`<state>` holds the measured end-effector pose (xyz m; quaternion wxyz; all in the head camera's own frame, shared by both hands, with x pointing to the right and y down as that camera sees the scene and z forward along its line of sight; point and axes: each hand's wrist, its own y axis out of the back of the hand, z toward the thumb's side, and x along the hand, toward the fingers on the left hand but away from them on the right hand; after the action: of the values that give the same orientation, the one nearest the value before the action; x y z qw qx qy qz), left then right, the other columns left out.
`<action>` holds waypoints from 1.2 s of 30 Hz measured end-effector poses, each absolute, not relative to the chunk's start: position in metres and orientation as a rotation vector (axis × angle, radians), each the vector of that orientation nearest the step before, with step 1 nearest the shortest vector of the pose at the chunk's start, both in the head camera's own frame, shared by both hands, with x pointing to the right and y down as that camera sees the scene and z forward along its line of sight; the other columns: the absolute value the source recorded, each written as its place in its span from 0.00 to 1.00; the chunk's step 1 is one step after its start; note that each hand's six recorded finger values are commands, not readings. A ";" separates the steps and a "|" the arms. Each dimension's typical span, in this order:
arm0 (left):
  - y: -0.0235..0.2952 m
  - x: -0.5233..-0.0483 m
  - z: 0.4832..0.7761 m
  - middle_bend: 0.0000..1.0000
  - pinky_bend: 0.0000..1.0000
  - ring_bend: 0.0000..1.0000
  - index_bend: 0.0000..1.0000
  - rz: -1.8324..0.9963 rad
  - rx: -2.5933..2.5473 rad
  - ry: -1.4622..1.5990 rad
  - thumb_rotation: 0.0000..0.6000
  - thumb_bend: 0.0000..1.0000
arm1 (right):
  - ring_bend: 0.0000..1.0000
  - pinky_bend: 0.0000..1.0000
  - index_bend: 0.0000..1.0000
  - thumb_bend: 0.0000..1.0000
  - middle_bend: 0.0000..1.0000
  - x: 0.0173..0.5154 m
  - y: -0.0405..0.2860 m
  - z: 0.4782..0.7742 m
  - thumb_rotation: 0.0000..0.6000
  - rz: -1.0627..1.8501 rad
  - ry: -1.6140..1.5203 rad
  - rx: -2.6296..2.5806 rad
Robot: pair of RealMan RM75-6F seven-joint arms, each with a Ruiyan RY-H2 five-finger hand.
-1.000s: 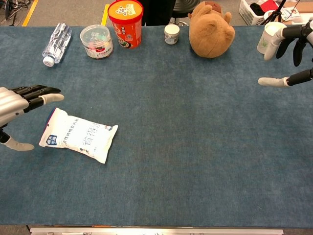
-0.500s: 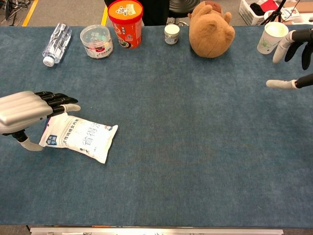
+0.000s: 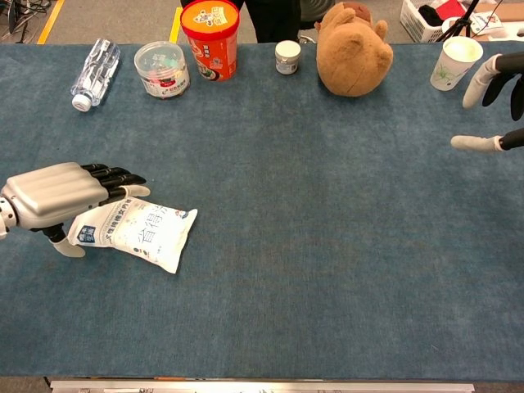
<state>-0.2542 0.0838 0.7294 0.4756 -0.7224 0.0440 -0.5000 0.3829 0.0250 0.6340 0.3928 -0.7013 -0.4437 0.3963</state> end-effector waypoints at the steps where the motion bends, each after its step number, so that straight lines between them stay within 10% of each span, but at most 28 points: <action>1: 0.084 -0.253 0.732 0.00 0.12 0.00 0.00 -1.222 -1.770 0.105 1.00 0.00 | 0.50 0.65 0.58 0.00 0.55 0.383 0.025 0.634 1.00 1.007 -1.127 -1.782; 20: 0.079 -0.247 0.754 0.00 0.13 0.00 0.05 -1.232 -1.803 0.115 1.00 0.00 | 0.50 0.65 0.58 0.00 0.55 0.389 0.027 0.636 1.00 1.022 -1.140 -1.789; 36: 0.079 -0.245 0.754 0.41 0.27 0.21 0.44 -1.199 -1.837 0.177 1.00 0.00 | 0.50 0.65 0.58 0.00 0.55 0.392 0.028 0.637 1.00 1.031 -1.150 -1.785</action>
<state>-0.2446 0.0791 0.7538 0.4531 -0.7440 0.0719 -0.4857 0.3922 0.0285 0.6373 0.3807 -0.6993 -0.4505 0.4038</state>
